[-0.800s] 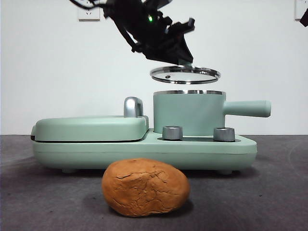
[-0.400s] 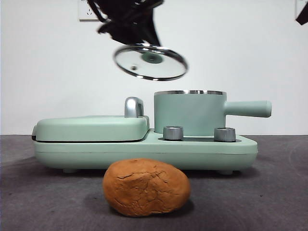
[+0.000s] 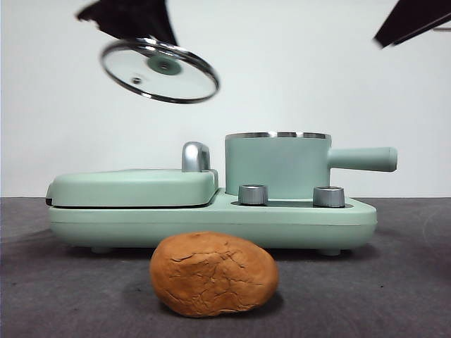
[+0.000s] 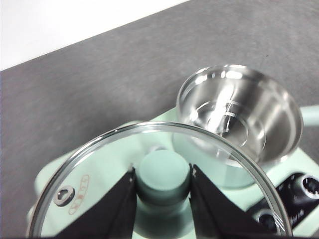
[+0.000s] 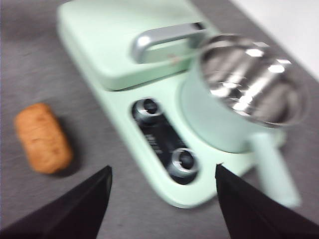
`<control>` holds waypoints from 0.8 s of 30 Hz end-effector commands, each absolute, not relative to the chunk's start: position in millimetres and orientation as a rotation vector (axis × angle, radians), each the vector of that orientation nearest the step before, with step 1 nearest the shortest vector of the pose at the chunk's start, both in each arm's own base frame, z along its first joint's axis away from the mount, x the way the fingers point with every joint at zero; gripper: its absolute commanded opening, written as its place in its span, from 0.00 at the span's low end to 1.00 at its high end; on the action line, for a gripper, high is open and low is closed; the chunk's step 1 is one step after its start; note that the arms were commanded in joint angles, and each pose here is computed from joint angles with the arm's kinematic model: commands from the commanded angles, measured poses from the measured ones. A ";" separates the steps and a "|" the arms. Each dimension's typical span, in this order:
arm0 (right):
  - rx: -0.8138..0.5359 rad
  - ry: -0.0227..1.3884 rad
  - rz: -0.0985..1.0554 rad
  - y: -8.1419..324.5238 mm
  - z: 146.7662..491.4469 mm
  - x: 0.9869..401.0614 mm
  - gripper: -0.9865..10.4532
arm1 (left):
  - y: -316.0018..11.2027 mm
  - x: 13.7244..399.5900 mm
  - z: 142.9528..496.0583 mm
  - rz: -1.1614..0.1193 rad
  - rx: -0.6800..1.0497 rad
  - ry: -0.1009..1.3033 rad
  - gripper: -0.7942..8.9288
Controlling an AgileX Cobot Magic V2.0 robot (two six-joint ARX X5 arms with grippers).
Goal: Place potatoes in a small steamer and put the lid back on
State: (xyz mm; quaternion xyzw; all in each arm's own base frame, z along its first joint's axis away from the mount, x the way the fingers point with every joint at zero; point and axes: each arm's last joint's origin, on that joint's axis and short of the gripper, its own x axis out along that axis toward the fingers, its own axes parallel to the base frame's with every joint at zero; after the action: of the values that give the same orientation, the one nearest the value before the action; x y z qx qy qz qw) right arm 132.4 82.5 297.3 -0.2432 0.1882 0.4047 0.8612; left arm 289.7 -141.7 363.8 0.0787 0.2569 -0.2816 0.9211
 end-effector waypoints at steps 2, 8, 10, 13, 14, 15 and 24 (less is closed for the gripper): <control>-0.519 0.418 0.931 100.5 294.4 137.4 0.38 | -121.8 266.5 370.8 -0.547 0.156 0.473 0.09; -0.562 0.485 1.043 132.1 275.5 147.6 0.38 | -89.3 225.3 363.5 -0.461 0.128 0.450 0.09; -0.576 0.511 1.073 142.7 267.3 151.7 0.38 | -81.5 214.7 363.0 -0.444 0.124 0.439 0.09; -0.586 0.542 1.125 157.8 255.2 157.1 0.38 | -73.4 203.8 365.2 -0.427 0.120 0.435 0.09; -0.586 0.552 1.145 162.0 251.2 158.5 0.38 | -71.8 201.6 366.3 -0.423 0.119 0.434 0.09; -0.583 0.560 1.168 166.9 247.2 160.1 0.38 | -70.2 199.7 367.6 -0.419 0.118 0.430 0.09; -0.610 0.618 1.238 200.7 210.8 172.9 0.47 | -66.5 197.2 370.1 -0.406 0.114 0.416 0.09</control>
State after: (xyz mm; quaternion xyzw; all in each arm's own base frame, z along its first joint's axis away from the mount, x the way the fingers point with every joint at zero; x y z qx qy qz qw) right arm 171.8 194.2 209.4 -0.2819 0.2832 0.5572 0.7279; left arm 197.0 -65.9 362.9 0.0617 0.2257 -0.1989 0.9517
